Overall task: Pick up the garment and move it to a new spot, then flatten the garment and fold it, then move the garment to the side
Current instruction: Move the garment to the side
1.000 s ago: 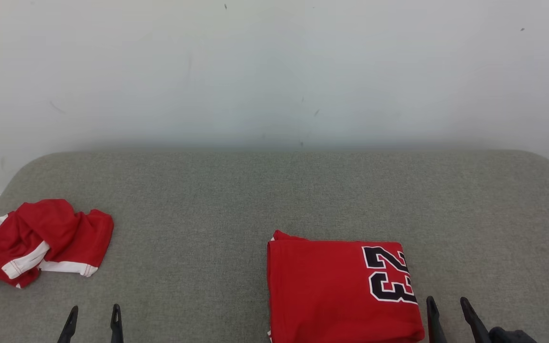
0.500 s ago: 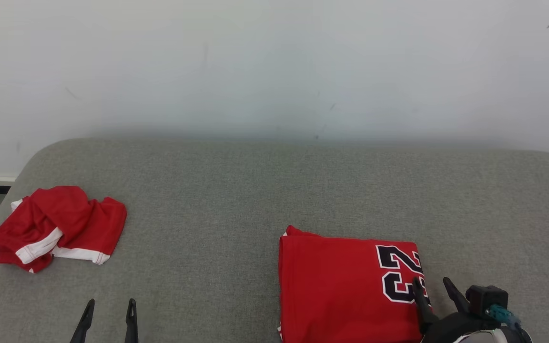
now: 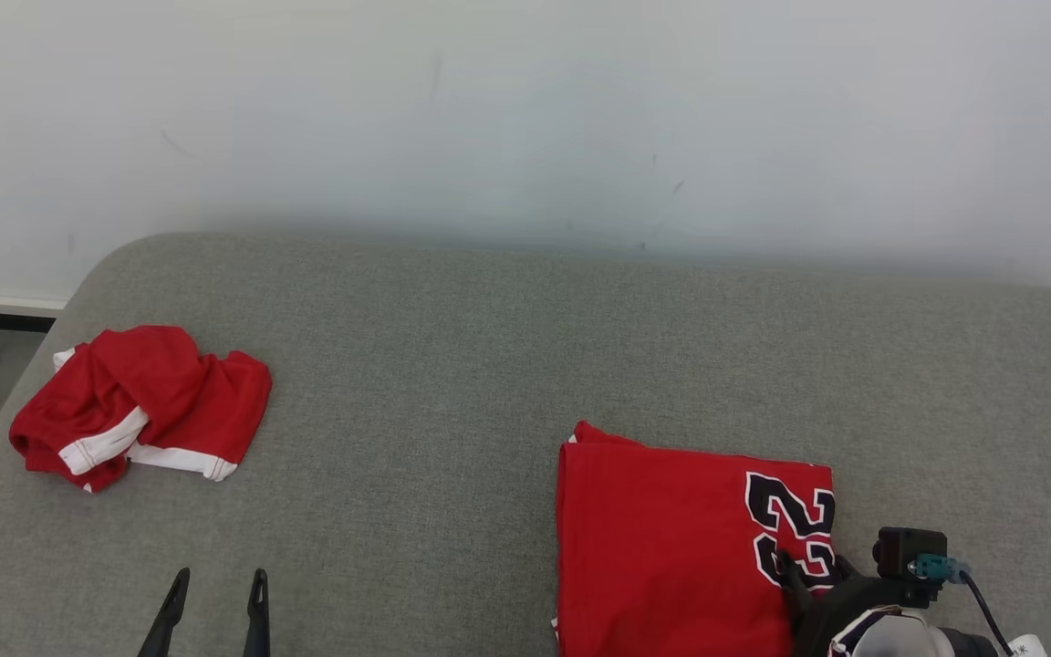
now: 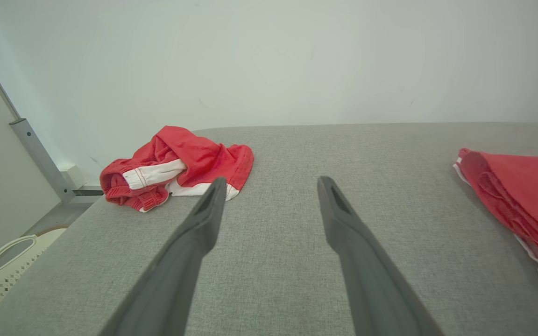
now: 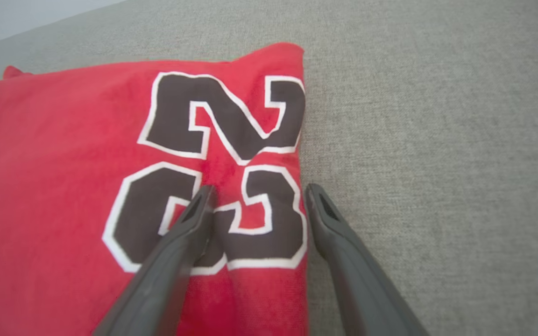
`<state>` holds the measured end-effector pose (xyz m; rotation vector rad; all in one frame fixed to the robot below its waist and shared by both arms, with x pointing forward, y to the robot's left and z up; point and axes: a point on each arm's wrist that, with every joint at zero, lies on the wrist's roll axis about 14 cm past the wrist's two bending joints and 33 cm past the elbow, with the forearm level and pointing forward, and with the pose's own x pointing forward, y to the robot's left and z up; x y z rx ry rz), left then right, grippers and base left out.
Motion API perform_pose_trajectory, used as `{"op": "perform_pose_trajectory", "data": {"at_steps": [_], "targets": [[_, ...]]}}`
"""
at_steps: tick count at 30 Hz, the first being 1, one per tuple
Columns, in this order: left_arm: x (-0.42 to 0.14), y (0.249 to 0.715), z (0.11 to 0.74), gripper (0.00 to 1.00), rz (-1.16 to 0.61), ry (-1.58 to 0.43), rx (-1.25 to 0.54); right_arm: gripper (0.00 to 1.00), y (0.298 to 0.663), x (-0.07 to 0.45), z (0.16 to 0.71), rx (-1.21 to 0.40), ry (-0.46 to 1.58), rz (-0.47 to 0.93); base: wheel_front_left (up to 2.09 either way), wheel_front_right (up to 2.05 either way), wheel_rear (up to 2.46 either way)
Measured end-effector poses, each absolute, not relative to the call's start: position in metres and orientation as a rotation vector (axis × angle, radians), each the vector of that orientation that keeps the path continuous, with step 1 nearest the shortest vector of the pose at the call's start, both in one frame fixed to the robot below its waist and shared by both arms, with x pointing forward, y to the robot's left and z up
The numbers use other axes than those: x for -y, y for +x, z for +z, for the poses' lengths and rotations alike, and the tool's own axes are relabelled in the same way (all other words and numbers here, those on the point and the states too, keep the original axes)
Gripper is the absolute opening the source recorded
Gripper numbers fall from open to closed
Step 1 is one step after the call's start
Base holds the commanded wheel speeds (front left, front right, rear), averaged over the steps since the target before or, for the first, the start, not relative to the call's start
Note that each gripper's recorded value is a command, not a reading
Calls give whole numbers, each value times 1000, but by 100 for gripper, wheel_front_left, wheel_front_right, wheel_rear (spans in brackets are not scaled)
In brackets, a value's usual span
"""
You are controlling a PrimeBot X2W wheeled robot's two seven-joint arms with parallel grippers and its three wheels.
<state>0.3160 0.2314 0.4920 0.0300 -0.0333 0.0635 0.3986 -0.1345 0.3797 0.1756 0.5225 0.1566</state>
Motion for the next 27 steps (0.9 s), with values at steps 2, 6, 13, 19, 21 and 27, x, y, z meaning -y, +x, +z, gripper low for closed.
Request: {"op": "perform_pose_trajectory", "data": {"at_steps": [2, 6, 13, 19, 21, 27], "targets": [[-230, 317, 491, 100, 60, 29, 30, 1, 397, 134, 378, -539, 182, 153, 0, 0, 0], [-227, 322, 494, 100, 50, 27, 40, 0, 397, 133, 378, -540, 177, 162, 0, 0, 0], [-225, 331, 497, 100, 42, 4, 50, 0, 431, 163, 419, -397, 79, 155, 0, 0, 0], [-215, 354, 500, 100, 7, 7, 55, 0, 467, 212, 455, -310, -131, 151, 0, 0, 0], [-210, 367, 502, 100, -10, 11, 63, 0, 482, 232, 467, -291, -189, 133, 0, 0, 0], [-201, 402, 496, 100, -59, 38, 54, 0, 519, 282, 490, -267, -281, 65, 0, 0, 0]]}}
